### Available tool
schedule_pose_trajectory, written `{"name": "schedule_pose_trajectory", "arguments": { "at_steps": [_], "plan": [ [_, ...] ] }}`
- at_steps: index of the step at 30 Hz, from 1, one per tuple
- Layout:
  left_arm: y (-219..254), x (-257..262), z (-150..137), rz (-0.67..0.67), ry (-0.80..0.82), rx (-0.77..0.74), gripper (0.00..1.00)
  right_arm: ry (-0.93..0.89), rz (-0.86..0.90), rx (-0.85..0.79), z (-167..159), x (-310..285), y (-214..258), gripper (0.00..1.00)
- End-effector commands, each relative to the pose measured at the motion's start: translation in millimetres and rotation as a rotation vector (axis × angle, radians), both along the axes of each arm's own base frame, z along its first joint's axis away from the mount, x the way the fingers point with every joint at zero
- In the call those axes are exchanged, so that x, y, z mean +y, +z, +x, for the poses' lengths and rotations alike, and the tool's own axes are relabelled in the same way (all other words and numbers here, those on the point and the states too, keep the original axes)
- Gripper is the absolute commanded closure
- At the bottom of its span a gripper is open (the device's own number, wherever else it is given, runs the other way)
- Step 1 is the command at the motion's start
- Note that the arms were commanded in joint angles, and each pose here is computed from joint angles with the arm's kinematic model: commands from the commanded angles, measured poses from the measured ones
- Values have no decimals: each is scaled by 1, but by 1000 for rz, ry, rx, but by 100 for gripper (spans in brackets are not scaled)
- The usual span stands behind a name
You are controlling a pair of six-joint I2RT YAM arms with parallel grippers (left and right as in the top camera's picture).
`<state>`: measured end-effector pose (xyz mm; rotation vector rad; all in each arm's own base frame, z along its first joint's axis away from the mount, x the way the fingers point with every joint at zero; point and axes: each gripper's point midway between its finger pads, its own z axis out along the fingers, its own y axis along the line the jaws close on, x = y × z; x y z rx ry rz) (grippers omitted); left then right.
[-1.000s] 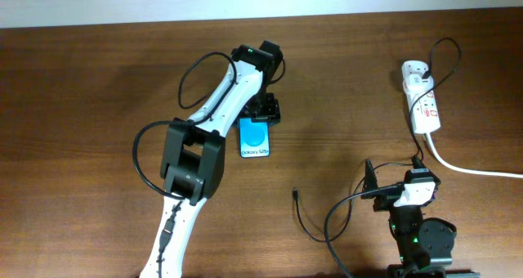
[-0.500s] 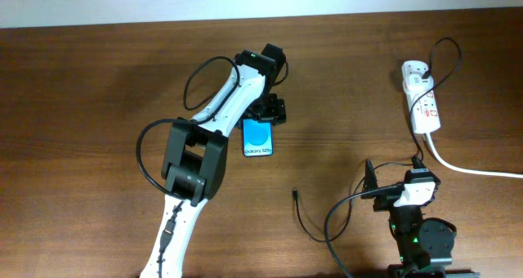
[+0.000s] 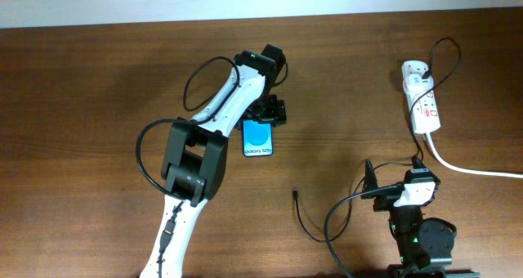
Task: Plug charger to phone and switch on socket
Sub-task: 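Close the left gripper on the phone's sides and adjust grip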
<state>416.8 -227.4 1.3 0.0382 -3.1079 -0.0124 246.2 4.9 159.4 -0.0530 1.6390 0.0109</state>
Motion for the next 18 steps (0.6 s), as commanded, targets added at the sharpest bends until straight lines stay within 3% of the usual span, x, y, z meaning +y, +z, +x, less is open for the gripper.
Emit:
{"name": "schedule_pose_trajectory", "arguments": {
  "at_steps": [1, 18],
  "plan": [
    [-21, 7, -15, 61, -15, 45, 1, -2, 3, 4, 0, 0, -2, 2],
    [-28, 19, -23, 127, -23, 63, 2, -2, 3, 4, 0, 0, -2, 2]
  ]
}}
